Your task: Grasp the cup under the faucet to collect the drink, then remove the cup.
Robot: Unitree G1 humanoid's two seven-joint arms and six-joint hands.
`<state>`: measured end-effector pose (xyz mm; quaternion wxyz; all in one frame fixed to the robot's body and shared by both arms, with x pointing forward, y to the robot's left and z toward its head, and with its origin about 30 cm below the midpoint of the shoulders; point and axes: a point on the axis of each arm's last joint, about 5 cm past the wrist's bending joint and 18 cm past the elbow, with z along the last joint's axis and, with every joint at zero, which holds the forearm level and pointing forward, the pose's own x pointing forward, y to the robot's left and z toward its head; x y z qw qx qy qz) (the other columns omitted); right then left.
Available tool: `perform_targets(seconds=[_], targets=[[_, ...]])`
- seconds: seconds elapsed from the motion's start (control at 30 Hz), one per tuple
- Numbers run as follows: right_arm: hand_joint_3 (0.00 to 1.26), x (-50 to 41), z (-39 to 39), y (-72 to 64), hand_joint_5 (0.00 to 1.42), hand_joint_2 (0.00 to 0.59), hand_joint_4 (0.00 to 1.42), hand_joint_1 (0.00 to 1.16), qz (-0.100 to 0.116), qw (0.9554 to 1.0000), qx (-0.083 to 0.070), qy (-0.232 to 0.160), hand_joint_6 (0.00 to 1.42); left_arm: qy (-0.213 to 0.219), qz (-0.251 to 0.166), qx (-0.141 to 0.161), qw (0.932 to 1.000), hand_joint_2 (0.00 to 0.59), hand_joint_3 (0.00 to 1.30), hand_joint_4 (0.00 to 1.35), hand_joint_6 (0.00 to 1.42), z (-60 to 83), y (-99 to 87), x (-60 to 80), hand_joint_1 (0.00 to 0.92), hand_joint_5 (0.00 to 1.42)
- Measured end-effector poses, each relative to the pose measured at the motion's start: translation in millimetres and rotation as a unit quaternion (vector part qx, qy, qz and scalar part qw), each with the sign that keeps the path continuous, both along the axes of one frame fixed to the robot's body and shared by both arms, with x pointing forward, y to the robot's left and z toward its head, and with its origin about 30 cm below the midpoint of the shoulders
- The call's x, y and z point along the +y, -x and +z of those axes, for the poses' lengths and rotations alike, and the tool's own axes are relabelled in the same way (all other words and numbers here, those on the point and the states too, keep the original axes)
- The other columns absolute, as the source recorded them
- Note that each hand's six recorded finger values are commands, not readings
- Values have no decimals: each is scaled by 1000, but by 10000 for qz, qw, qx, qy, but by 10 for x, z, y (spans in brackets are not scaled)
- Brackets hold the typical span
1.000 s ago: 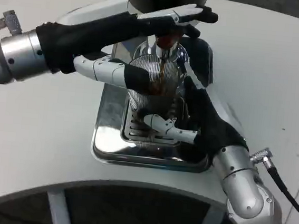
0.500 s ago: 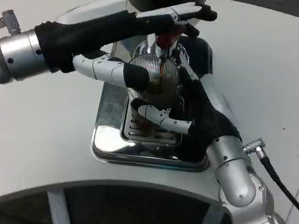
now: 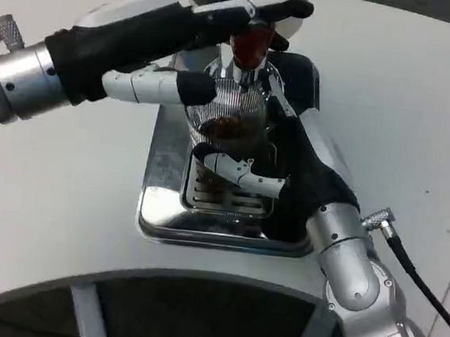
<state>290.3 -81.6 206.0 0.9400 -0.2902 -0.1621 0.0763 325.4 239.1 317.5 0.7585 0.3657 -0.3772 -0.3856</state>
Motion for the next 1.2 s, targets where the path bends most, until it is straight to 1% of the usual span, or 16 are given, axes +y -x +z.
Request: perform_targets(seconds=[0.13,0.23,0.37,0.47,0.7,0.8,0.87,0.9,0.97,1.0,1.03,1.07,1.1,1.17,1.2], targets=[[18,14,0,4,0,208,0,655,-12,10000,-29,-28,0,362,-40,438,9984,36,136,77,112,-27,-29,25,0,214],[52,24,1,6,0,208,0,662,-19,10000,-50,-44,0,552,-97,661,9962,41,143,88,128,-27,-38,36,0,219],[96,43,4,10,0,204,0,681,-38,9999,-90,-63,0,812,-162,880,9927,42,146,93,141,-23,-31,54,0,230],[135,53,13,10,0,204,0,688,-42,9999,-122,-68,0,923,-185,956,9910,42,146,97,143,-30,-22,65,0,234],[195,83,25,21,0,196,92,732,-84,9997,-225,-49,0,1001,-176,979,9900,42,146,112,147,-20,-2,85,0,242],[223,97,26,25,14,202,185,745,-112,9996,-247,-57,0,1039,-152,1011,9893,43,146,113,150,-31,1,97,0,243],[236,104,29,28,31,204,221,756,-126,9995,-268,-68,0,1080,-123,1027,9888,43,154,114,159,-47,6,111,0,254],[280,109,29,29,98,203,299,762,-135,9995,-275,-72,7,1115,-101,1042,9882,43,155,121,169,-56,9,120,0,257],[323,118,29,32,153,203,358,777,-153,9994,-286,-86,29,1182,-59,1065,9872,43,156,123,173,-71,16,139,0,259],[352,125,29,34,206,200,402,784,-166,9994,-297,-97,44,1225,-34,1094,9864,42,156,124,173,-80,19,149,0,261],[375,128,30,35,238,197,429,799,-182,9993,-308,-105,59,1251,-20,1121,9858,42,156,124,174,-86,21,156,0,262],[399,132,29,38,279,197,451,802,-237,9990,-351,-114,73,1298,7,1165,9847,42,157,124,175,-95,25,165,0,263],[426,131,29,40,334,199,481,806,-273,9988,-382,-104,114,1335,28,1190,9839,42,159,124,175,-100,28,173,0,264],[465,128,22,46,396,197,520,818,-330,9986,-413,-93,186,1418,72,1211,9824,42,161,127,176,-103,40,194,0,266],[471,127,19,48,405,194,538,821,-353,9984,-428,-101,208,1448,87,1217,9819,42,162,129,176,-103,45,202,0,266]])
